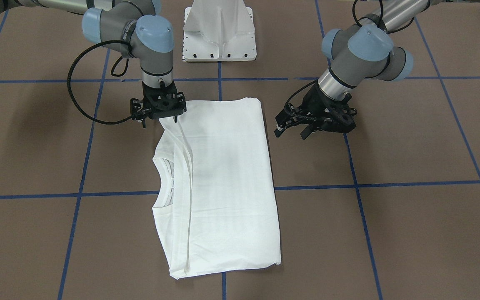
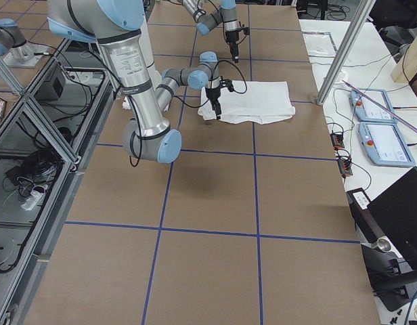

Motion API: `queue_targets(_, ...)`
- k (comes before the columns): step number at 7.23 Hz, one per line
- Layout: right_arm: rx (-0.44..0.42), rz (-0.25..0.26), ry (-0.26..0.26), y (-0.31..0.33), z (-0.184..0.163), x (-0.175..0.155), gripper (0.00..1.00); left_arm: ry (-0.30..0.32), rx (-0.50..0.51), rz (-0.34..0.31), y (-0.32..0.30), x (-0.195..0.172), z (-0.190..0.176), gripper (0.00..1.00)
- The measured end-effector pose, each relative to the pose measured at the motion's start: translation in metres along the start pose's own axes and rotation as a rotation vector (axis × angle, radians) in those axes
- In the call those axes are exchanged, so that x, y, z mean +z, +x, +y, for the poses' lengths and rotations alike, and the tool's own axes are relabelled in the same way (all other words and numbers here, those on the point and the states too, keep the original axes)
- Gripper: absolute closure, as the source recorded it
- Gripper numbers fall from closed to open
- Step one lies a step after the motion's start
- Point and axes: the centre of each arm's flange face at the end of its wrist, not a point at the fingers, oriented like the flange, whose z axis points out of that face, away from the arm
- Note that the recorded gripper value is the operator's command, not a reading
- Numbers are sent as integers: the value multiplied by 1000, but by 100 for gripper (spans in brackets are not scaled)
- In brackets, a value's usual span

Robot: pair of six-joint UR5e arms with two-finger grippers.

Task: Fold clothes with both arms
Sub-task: 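Slide the right gripper along the shirt away from the robot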

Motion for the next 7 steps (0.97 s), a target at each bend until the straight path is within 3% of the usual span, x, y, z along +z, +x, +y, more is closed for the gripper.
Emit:
queue_targets(3,-50,16,63,-25,-38,-6,0,-1,-1,-5,-2,3,-1,0)
queue_targets(7,-44,69,93,-38,-79,8,0,2,13,19,-11,12,-4,0)
